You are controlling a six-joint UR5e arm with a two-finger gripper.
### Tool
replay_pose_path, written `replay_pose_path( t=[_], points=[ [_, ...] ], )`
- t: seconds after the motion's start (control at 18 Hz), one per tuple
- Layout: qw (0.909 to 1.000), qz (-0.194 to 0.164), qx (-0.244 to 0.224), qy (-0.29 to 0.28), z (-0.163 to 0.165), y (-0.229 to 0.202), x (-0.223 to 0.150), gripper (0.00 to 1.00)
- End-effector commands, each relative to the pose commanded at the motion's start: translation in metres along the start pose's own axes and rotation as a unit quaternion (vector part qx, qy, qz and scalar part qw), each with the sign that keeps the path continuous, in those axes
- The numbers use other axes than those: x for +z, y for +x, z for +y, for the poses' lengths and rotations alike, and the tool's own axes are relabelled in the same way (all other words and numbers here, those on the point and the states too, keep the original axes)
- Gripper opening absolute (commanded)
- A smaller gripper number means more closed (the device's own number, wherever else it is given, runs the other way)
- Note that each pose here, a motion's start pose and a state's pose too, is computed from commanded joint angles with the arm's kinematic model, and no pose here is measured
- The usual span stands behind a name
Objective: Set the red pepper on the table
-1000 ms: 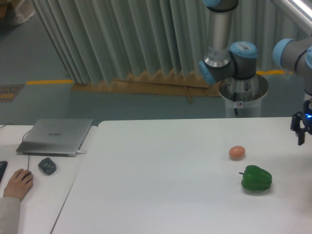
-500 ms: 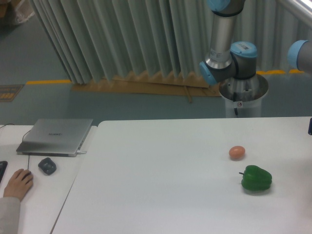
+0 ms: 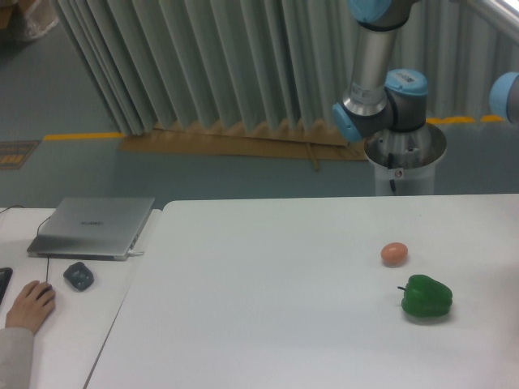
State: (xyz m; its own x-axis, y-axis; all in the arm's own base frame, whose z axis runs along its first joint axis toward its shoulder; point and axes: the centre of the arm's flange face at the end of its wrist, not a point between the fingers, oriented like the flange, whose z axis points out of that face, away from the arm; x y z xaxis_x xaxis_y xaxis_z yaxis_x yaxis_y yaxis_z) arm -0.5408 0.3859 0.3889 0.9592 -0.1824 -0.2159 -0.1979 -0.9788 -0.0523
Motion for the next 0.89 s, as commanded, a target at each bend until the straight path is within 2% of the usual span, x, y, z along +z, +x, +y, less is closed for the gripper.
replay_pose_path(
  t=[0.39, 0.61, 0.72, 0.89],
  points=[
    [0.9998, 0.015, -0.004, -0.011, 0.007, -0.011, 0.028, 1.0],
    [1.0, -0.003, -0.002, -0.005, 0.004, -0.027, 0.024, 1.0],
    [0.9999, -0.009, -0.01, -0.006, 0.014, -0.037, 0.043, 1.0],
    [0.9999, -0.01, -0.01, -0.003, 0.02, -0.045, 0.051, 1.0]
  ],
)
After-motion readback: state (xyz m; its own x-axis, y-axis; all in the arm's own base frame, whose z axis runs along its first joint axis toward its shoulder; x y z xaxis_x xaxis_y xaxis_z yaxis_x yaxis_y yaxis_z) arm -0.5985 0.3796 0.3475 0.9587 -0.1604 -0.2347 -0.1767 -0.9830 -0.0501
